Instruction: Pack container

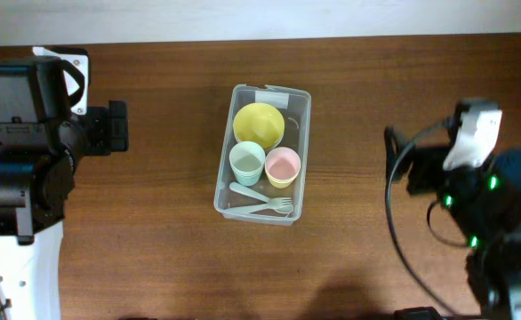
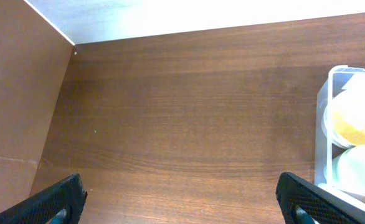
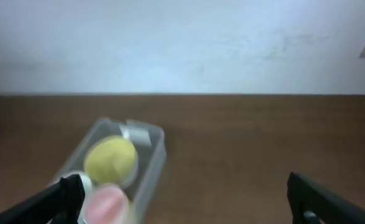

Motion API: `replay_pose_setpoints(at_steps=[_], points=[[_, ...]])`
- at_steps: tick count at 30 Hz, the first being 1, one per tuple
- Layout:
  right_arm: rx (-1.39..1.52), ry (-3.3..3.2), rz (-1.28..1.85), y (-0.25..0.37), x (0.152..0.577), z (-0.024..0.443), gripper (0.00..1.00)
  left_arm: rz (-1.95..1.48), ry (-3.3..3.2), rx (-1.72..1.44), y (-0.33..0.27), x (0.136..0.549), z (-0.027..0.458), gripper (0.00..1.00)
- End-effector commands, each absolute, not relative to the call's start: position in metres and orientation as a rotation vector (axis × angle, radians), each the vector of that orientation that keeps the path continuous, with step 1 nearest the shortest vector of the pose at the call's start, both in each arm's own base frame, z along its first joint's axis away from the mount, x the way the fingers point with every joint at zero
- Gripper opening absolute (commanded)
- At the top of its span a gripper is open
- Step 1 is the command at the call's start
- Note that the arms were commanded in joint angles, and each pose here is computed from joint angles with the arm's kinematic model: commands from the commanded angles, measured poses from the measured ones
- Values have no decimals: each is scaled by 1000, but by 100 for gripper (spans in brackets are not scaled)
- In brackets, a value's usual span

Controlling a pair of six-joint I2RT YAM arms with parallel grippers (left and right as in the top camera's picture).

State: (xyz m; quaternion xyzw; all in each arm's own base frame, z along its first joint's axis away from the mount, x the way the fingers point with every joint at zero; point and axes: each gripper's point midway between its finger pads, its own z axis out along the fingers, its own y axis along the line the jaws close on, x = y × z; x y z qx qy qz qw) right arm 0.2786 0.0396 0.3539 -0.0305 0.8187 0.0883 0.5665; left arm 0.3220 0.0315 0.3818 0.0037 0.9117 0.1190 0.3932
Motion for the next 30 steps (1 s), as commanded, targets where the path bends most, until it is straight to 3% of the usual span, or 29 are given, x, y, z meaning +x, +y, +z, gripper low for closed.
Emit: replay_pose_setpoints(at_steps=[1,15,30], points=[[-183,1898,104,35,257,333,99,281,2302,-10,31,322,386,100],[-113,1887,40,14,212,212,99,281,2302,-10,31,322,386,100],[-113,1909,43,14,214,141,99,281,2302,-10,31,322,386,100]])
